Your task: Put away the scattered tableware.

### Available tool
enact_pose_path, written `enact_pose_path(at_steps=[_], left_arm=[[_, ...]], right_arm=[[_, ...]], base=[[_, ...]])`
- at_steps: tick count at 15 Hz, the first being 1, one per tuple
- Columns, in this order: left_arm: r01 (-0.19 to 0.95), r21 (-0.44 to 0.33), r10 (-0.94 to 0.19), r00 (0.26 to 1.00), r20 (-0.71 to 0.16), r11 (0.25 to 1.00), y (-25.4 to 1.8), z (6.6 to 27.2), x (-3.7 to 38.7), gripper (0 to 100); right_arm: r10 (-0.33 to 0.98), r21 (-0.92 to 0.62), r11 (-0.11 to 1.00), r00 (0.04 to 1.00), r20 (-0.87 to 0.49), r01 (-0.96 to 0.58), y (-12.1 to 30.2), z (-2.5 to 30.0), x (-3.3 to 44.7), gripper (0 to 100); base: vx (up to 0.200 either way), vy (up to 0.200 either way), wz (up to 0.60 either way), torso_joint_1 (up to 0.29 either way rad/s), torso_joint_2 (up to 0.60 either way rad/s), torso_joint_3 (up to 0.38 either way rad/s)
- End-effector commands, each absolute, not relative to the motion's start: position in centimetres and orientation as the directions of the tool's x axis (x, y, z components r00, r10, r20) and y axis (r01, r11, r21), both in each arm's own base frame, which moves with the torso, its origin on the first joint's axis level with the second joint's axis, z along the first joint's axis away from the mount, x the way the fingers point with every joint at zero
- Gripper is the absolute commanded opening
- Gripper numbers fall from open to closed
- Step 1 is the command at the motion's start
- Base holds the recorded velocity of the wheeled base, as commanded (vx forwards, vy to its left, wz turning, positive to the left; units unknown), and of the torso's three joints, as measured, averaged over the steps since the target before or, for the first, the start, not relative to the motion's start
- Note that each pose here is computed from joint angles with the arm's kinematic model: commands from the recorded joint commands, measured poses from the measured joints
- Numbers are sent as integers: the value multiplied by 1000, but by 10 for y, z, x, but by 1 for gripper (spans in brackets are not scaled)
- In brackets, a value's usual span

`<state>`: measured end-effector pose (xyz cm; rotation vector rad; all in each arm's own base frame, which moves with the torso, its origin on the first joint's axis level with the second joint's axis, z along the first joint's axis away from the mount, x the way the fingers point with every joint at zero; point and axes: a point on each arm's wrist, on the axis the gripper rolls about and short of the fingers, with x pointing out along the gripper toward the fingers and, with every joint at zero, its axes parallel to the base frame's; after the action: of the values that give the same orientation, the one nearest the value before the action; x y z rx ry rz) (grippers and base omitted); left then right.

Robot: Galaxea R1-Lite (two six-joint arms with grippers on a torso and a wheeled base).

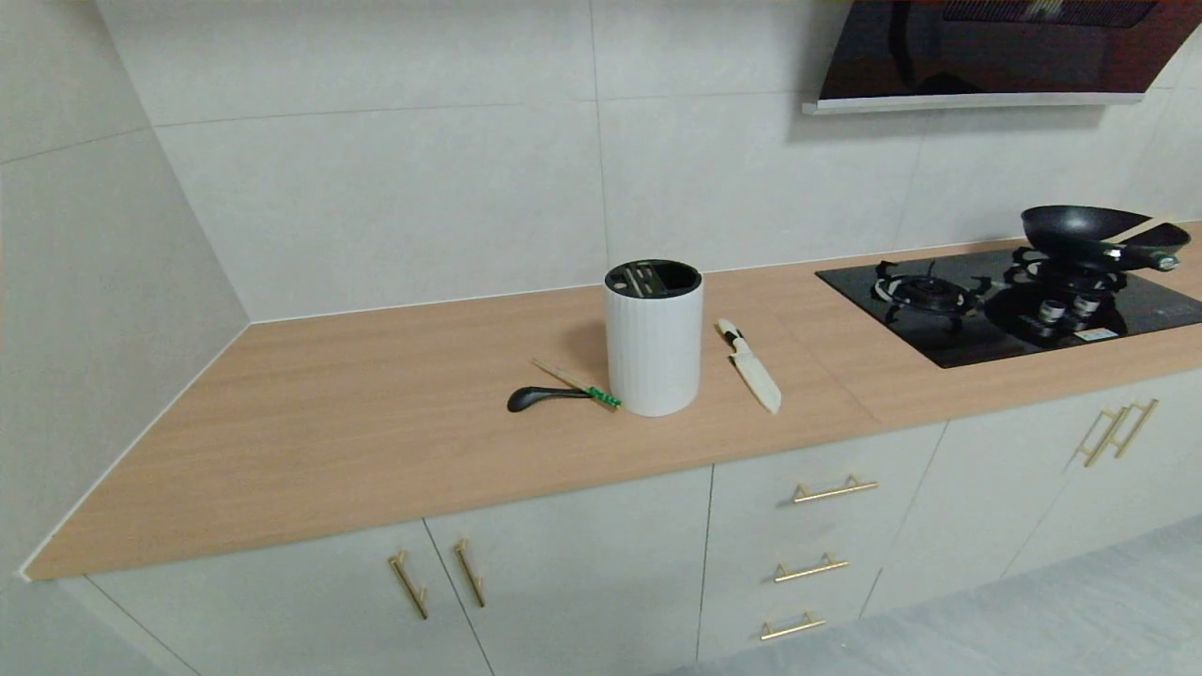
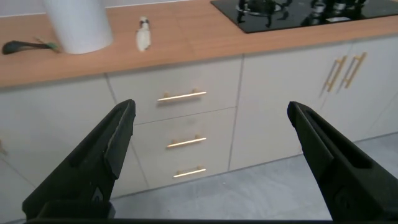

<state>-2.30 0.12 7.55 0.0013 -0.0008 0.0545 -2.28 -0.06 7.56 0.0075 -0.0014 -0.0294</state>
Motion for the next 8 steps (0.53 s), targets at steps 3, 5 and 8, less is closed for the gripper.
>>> enact_pose_path(at_steps=[3,5,8], left_arm=[[-55,3,55,998,-2,998,1,75,-23,100],[-55,2,55,998,-2,998,1,75,-23,100],[-55,2,55,998,-2,998,1,75,-23,100]], right_arm=[[-29,8,1000,1000,2,29,-1,76,-23,100],[-29,8,1000,1000,2,29,-1,76,-23,100],[-29,8,1000,1000,2,29,-1,76,-23,100]], base=[[0,-200,0,5,1,-1],[0,0,0,0,0,0],[0,0,0,0,0,0]])
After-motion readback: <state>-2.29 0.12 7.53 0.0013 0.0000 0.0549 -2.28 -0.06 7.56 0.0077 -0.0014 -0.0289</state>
